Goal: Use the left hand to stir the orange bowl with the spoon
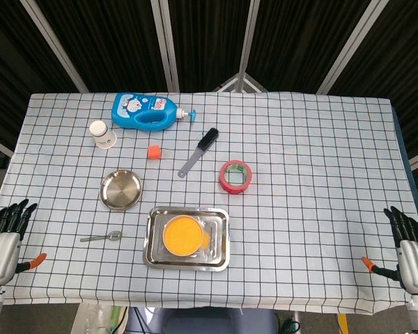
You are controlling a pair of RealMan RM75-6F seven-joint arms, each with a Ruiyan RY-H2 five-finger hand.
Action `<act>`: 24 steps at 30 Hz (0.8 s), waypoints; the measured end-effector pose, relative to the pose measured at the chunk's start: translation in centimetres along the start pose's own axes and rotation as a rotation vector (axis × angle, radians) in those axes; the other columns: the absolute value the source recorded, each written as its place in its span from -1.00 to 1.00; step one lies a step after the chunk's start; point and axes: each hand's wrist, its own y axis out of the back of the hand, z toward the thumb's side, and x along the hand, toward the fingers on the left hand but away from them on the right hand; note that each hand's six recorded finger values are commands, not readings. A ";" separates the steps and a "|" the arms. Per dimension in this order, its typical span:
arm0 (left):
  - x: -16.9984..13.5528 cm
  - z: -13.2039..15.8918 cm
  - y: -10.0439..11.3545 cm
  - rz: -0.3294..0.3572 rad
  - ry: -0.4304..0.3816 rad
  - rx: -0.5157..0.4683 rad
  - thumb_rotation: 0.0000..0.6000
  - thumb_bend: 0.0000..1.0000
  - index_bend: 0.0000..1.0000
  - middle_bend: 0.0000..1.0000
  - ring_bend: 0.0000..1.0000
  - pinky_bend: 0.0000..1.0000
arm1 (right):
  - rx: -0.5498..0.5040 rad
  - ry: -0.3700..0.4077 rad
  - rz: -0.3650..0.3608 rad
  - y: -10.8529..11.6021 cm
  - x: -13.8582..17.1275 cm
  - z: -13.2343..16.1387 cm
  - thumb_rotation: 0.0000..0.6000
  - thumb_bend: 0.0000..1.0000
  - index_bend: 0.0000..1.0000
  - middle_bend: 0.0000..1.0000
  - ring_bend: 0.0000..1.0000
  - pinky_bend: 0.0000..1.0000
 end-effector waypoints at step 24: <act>2.5 1.4 -2.9 -0.140 0.017 -0.012 1.00 -0.56 -0.31 -1.00 -1.00 -0.95 | -0.006 0.001 0.013 -0.3 0.1 0.1 1.00 -0.60 -1.00 -1.00 -1.00 -1.00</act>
